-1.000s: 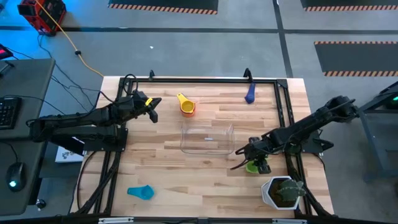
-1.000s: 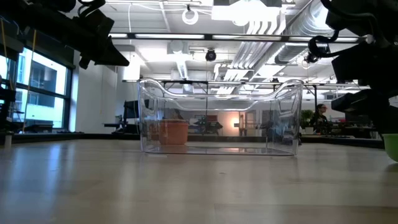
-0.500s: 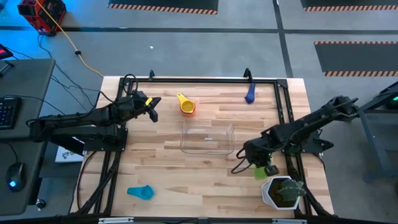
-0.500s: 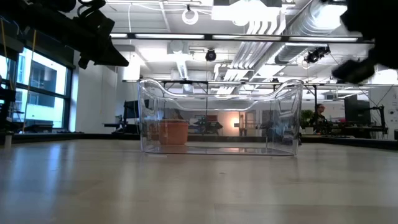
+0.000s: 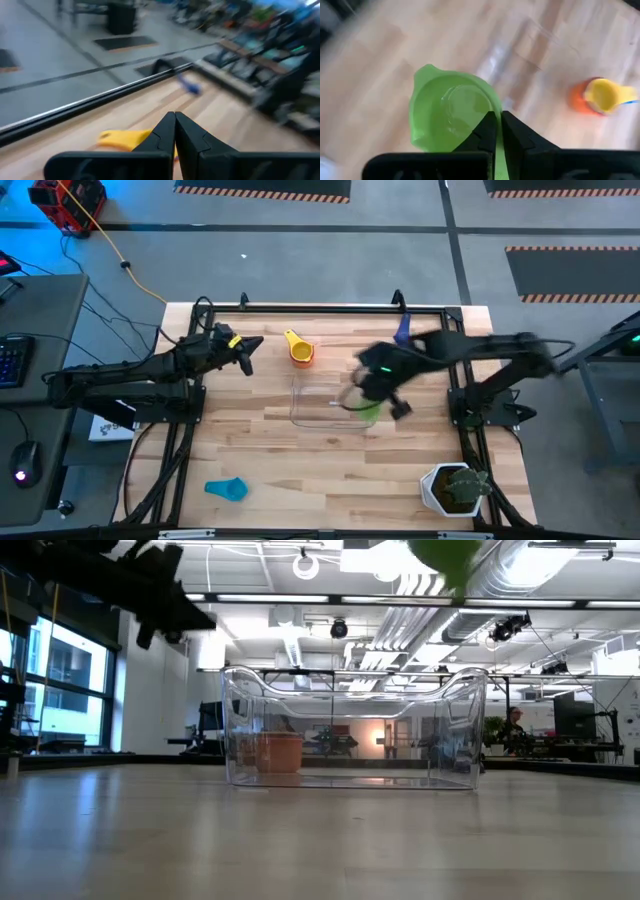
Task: Nest measuring cups in basket
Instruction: Stack the green measuring cup on top of the yellow measuring cup
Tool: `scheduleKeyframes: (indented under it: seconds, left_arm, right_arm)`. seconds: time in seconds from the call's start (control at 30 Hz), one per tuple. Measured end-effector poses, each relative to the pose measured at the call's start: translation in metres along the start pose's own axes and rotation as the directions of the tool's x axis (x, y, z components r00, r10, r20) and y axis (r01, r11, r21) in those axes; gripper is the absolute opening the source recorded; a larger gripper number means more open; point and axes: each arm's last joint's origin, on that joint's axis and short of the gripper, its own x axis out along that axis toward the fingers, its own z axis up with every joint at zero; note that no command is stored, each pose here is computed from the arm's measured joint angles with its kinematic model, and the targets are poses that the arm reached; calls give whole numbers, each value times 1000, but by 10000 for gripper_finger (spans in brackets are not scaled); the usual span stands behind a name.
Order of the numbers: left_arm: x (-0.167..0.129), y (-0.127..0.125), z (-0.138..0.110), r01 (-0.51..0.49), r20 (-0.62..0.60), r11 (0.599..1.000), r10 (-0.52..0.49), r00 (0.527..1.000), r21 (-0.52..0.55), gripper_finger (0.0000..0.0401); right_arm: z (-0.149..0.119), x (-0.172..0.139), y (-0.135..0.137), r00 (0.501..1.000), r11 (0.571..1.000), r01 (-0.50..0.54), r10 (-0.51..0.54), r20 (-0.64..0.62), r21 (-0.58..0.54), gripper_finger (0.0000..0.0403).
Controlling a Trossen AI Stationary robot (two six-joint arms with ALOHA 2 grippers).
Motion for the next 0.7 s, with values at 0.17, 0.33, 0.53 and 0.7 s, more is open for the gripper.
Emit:
scheduleKeyframes:
  seconds: [0.17,0.33,0.53,0.7]
  left_arm:
    - [-2,-9,15,195,117,977,-185,976,-82,0]
    - [-5,-14,26,288,219,953,-263,939,-89,0]
    - [-13,-18,44,414,403,887,-309,861,-205,0]
    - [-29,-22,64,587,606,785,-372,703,-199,0]
  right_arm:
    - [19,43,-63,981,971,13,-59,-184,-240,1]
    - [31,79,-128,969,942,82,-152,-197,-327,1]
    - [30,112,-182,956,898,113,-215,-200,-426,0]
    - [22,145,-206,934,851,137,-281,-220,-507,0]
